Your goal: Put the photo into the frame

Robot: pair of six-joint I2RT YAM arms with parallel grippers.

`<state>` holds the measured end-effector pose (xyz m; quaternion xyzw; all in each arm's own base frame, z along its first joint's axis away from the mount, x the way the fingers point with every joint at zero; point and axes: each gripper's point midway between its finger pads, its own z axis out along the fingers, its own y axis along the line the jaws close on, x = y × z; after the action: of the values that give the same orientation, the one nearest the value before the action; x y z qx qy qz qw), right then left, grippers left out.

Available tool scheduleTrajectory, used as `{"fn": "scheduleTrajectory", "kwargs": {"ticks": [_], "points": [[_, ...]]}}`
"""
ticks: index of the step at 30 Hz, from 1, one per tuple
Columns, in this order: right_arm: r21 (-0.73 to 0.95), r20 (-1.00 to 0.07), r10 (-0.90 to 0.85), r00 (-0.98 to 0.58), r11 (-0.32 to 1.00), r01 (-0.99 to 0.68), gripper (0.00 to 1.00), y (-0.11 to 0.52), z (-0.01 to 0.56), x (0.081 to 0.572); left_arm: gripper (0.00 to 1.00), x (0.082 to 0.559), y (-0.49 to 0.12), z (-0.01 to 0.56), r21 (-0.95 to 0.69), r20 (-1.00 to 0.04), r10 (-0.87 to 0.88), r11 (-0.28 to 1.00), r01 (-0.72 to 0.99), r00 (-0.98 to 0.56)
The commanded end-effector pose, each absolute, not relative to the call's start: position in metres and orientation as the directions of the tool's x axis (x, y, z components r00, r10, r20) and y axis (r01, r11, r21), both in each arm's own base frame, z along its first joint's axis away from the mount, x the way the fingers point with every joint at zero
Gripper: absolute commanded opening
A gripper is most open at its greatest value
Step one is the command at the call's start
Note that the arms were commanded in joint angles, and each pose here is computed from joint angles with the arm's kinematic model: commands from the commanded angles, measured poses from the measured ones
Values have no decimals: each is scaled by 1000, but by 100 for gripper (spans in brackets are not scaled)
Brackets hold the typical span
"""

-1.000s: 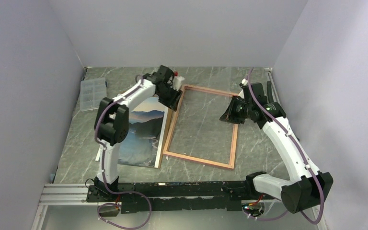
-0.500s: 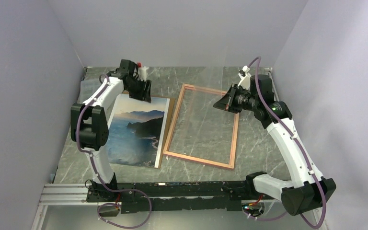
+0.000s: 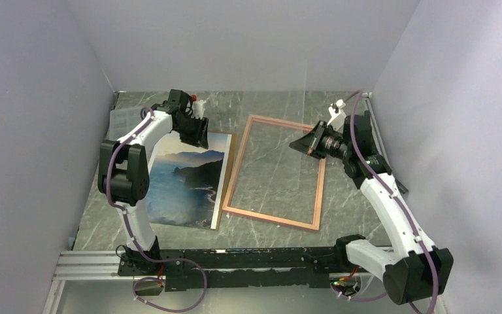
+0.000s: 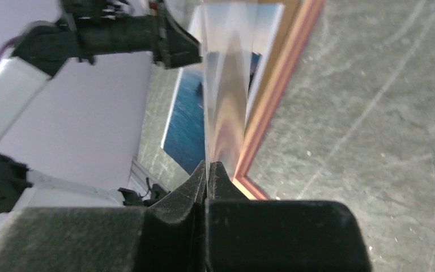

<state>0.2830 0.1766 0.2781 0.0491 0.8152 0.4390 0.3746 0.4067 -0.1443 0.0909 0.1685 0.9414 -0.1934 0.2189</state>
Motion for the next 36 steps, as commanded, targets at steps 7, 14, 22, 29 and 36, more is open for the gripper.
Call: {"fn": "scheduleTrajectory", "kwargs": {"ticks": [7, 14, 22, 29, 36], "points": [[823, -400, 507, -764, 565, -56, 0, 157, 180, 285, 48, 401, -153, 92, -287, -493, 253, 856, 430, -833], [801, -383, 520, -763, 599, 6, 0, 139, 153, 279, 47, 382, -182, 78, -263, -471, 342, 825, 500, -813], [782, -353, 541, -764, 619, 77, 0, 123, 124, 273, 45, 365, -206, 62, -262, -432, 411, 795, 548, -803], [782, -310, 575, -757, 608, 142, 0, 114, 106, 266, 44, 359, -212, 55, -252, -415, 443, 784, 568, -795], [773, -302, 584, -754, 612, 165, 0, 109, 100, 263, 44, 357, -219, 53, -252, -413, 453, 777, 577, -790]]}}
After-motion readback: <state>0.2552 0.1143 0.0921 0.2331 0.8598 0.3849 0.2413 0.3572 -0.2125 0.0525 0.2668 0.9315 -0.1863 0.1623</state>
